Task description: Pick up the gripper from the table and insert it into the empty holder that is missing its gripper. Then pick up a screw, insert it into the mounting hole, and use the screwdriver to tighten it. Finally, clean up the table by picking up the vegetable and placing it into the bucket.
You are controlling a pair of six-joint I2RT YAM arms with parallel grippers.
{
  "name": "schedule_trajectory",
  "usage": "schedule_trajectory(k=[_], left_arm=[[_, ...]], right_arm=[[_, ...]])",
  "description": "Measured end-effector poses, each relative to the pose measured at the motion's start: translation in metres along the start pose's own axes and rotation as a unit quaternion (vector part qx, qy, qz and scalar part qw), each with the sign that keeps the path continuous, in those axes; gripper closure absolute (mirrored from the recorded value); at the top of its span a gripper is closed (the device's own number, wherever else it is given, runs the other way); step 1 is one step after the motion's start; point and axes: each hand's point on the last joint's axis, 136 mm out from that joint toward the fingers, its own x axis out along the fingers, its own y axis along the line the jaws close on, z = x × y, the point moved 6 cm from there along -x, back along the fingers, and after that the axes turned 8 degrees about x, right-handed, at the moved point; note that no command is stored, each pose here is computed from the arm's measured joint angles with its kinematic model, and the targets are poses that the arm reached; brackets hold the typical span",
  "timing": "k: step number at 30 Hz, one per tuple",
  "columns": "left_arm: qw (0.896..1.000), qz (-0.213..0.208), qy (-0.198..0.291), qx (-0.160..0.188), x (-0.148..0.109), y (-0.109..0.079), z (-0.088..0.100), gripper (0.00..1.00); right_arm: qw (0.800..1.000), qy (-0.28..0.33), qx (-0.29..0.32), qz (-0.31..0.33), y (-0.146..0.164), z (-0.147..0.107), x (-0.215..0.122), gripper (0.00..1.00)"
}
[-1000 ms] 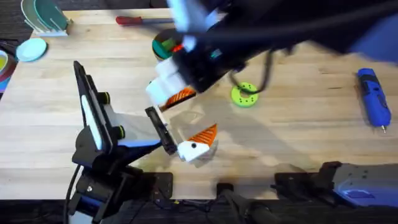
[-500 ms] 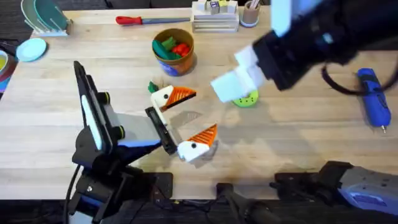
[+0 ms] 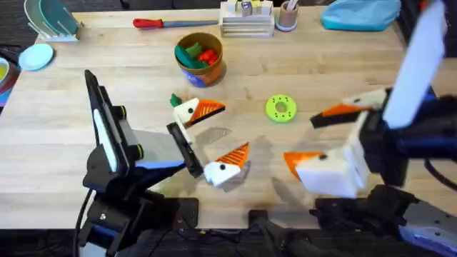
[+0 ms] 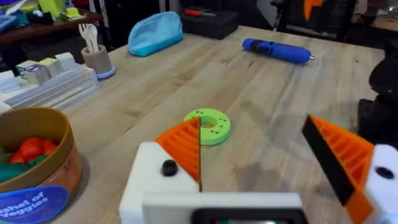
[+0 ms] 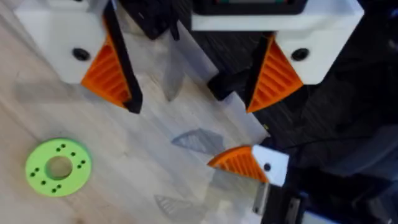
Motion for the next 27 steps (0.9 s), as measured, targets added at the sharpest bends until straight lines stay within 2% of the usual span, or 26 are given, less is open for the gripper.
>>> schedule_trajectory(k=[4, 7, 8, 9, 13, 14, 17, 22, 27], left_arm=[[1.0, 0.0, 0.0, 0.0, 0.0, 0.0, 0.0, 0.004], [1.0, 0.0, 0.0, 0.0, 0.0, 0.0, 0.0, 0.066], [1.0, 0.0, 0.0, 0.0, 0.0, 0.0, 0.0, 0.131], [1.0, -0.001, 0.0, 0.0, 0.0, 0.0, 0.0, 0.248], [1.0, -0.002, -0.002, -0.005, 0.0, 0.0, 0.001, 0.869], [1.0, -0.002, -0.004, -0.005, 0.0, 0.0, 0.002, 0.962], [1.0, -0.001, -0.016, -0.018, 0.0, 0.0, 0.007, 0.986], [0.998, 0.002, -0.017, -0.067, 0.0, 0.001, 0.007, 0.985], [0.996, 0.003, -0.017, -0.089, 0.0, 0.001, 0.007, 0.985]], right_arm=[[1.0, 0.006, -0.001, 0.014, 0.001, -0.016, -0.004, 0.008], [1.0, 0.015, -0.006, 0.016, 0.0, -0.023, -0.006, 0.008], [1.0, 0.016, -0.006, 0.016, 0.0, -0.023, -0.006, 0.008], [1.0, 0.016, -0.008, 0.017, 0.0, -0.023, -0.006, 0.008], [1.0, 0.017, -0.009, 0.019, 0.001, -0.023, -0.006, 0.008], [1.0, 0.017, -0.009, 0.019, 0.001, -0.023, -0.006, 0.008], [1.0, 0.017, -0.009, 0.019, 0.001, -0.023, -0.006, 0.008], [1.0, 0.017, -0.009, 0.019, 0.001, -0.023, -0.006, 0.008], [1.0, 0.018, -0.009, 0.019, 0.001, -0.023, -0.005, 0.008]])
